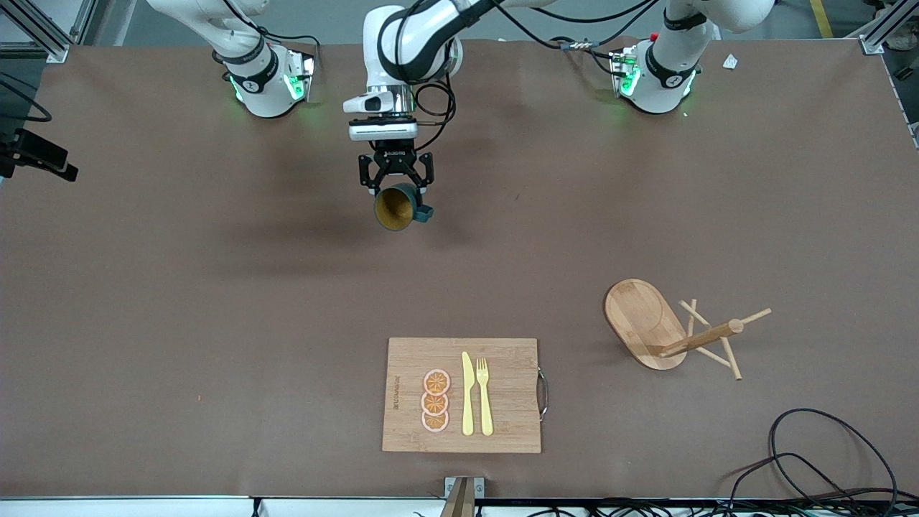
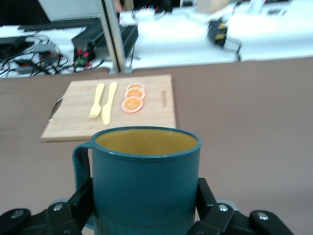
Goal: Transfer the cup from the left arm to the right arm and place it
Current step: 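Carry the teal mug to mid-table and lower it with the left gripper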
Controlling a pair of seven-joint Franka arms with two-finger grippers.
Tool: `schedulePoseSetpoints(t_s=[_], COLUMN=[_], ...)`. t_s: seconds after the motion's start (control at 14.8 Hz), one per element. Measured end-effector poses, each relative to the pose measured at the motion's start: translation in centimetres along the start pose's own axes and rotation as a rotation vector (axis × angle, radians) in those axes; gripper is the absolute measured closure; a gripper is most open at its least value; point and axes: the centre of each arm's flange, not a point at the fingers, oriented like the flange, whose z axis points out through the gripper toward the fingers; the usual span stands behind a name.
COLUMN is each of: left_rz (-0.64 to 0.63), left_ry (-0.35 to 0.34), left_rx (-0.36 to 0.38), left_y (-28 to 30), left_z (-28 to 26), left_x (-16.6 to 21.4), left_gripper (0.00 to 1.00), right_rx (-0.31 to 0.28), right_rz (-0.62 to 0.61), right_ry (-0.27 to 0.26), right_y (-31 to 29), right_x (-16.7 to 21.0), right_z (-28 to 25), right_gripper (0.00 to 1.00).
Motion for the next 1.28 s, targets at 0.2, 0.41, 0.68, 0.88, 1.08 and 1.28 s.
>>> schedulePoseSetpoints(t_s=[0.2, 0.41, 0.68, 0.88, 1.08, 1.28], left_rz=[-0.011, -0.013, -0.002, -0.004, 0.001, -0.018], left_ry=[0.102, 0.197, 0.324, 0.387, 0.419, 0.447], left_rx=[-0.067, -0.097, -0.124, -0.147, -0.161, -0.172], left_y=[1.0, 0.6, -0.7, -1.5, -1.6, -1.8], left_z=[1.3, 4.1, 7.9, 9.7, 10.2, 10.6], left_x=[-5.4, -10.1, -14.9, -17.6, -18.2, -18.7], left_gripper=[0.15, 0.15, 0.15, 0.15, 0.15, 0.15], right_rx=[-0.001, -0.003, -0.004, -0.005, -0.004, -0.004], right_rz=[0.014, 0.026, 0.039, 0.043, 0.046, 0.051], right_ry=[-0.005, -0.026, -0.056, -0.056, -0.064, -0.073], right_y=[0.8, 1.4, 3.3, 3.6, 3.8, 4.0], right_x=[1.0, 2.9, 5.1, 5.5, 5.7, 6.0], right_z=[1.1, 3.7, 7.3, 7.8, 8.3, 8.9], right_gripper=[0.0, 0.0, 0.0, 0.0, 0.0, 0.0])
